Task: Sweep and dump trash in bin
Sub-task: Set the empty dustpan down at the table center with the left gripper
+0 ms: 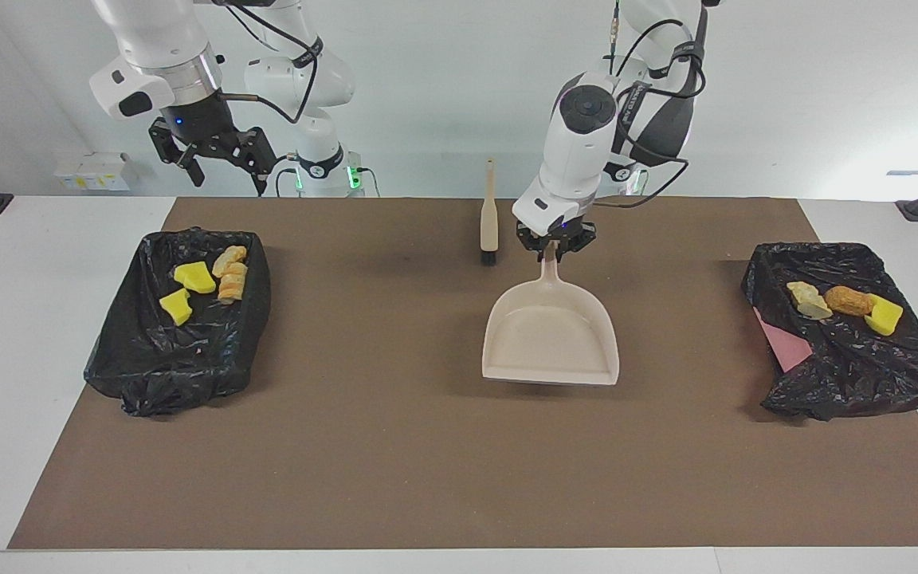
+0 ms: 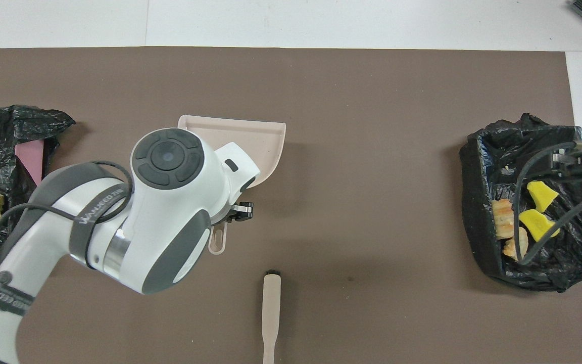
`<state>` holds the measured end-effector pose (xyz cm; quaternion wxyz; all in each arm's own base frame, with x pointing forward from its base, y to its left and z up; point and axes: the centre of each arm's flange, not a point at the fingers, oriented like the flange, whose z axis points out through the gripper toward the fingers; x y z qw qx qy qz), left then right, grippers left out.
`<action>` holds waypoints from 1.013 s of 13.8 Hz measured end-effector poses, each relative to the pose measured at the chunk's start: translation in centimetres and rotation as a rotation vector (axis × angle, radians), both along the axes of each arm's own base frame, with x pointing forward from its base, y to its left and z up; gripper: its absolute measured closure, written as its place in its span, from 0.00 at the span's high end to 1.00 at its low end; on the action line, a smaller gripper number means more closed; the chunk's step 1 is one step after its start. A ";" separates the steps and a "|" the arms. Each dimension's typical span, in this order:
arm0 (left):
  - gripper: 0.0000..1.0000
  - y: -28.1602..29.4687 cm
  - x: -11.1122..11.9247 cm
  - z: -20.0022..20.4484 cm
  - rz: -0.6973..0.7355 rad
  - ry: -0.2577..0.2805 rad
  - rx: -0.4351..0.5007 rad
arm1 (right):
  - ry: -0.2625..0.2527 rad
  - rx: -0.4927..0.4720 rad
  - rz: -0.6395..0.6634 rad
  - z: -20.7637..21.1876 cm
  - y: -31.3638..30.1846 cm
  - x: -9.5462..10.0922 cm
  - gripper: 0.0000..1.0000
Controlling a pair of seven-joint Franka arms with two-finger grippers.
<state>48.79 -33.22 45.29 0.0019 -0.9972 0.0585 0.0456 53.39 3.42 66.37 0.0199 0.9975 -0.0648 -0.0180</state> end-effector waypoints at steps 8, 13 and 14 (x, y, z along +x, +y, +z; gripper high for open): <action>0.31 -4.8 0.6 -7.5 0.051 -0.006 -0.056 | 0.000 0.000 0.000 0.0 0.0 0.0 1.00; 0.44 -5.4 0.5 -8.2 0.099 -0.018 -0.058 | 0.000 0.000 0.000 0.0 0.0 0.0 1.00; 0.54 -5.2 0.8 -8.0 0.107 -0.022 -0.059 | 0.000 0.000 0.000 0.0 0.0 0.0 1.00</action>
